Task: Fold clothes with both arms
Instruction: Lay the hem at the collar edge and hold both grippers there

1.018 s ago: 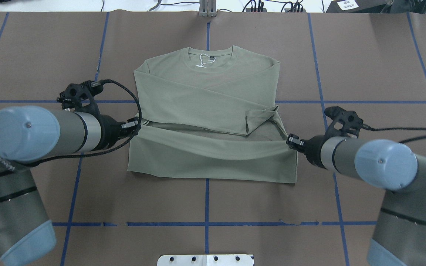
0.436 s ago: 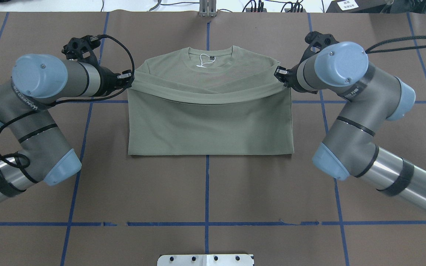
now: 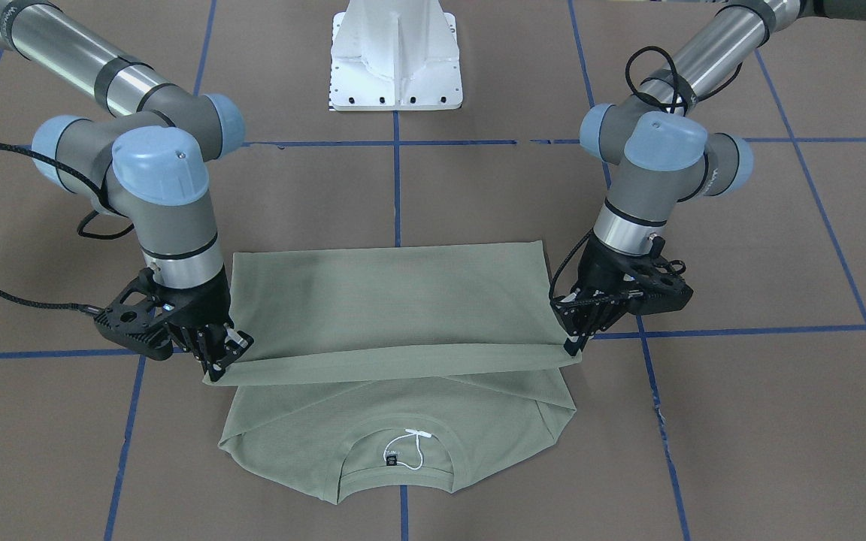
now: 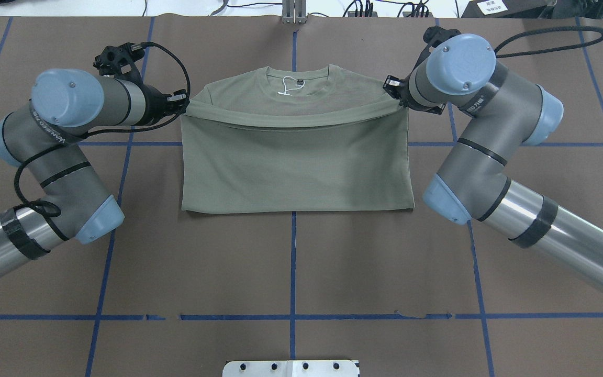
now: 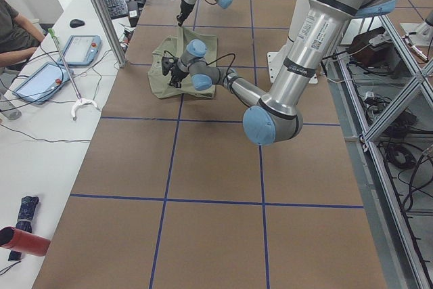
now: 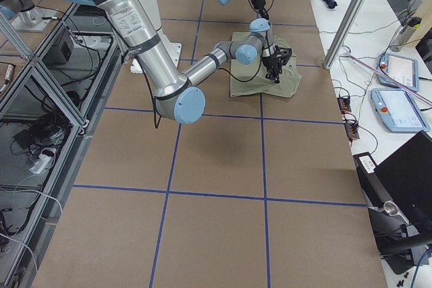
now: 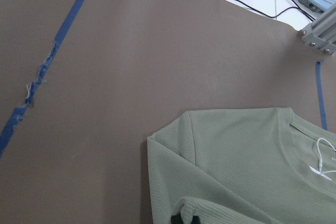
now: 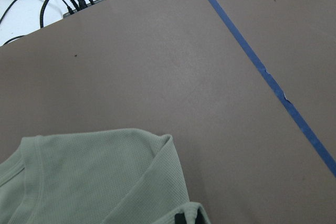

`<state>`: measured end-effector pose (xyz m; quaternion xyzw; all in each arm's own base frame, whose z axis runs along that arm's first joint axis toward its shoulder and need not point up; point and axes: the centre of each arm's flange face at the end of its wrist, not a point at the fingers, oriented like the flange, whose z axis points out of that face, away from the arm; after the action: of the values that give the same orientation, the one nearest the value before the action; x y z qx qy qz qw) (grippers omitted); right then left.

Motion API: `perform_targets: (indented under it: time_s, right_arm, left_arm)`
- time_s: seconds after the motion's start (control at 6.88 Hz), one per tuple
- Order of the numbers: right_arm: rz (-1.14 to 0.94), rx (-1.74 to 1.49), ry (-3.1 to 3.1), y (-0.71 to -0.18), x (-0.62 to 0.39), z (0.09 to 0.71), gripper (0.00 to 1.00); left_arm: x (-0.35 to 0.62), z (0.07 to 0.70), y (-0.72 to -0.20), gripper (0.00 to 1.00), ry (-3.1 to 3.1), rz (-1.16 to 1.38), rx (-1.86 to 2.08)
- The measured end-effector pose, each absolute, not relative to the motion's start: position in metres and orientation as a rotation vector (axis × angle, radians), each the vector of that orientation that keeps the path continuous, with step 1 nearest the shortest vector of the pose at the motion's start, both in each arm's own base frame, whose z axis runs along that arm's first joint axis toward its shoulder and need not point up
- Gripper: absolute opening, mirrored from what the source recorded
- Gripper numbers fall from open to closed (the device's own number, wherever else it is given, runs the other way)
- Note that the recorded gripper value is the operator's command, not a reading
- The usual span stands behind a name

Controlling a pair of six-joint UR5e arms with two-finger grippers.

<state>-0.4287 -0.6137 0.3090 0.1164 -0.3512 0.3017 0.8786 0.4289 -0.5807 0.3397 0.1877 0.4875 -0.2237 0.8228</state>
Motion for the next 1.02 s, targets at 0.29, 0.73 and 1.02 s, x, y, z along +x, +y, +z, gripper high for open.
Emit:
perform_targets:
  time_s: [0.29,0.73,1.02]
  right_arm:
    - [0.642,0.236,-0.704,-0.644,-0.446,0.327,0.00]
    - [0.656,0.236,-0.690,-0.668,-0.456,0.343,0.00]
    - [0.661,0.234,-0.682,-0.675,-0.458,0.351,0.00]
  left_arm:
    - [0.447,0.348,-0.603,0.00,1.018,-0.497,0.426]
    - [0.455,0.361,-0.616,0.00,1.006,-0.515,0.455]
    - [0.456,0.369,-0.619,0.00,1.005,-0.519,0.464]
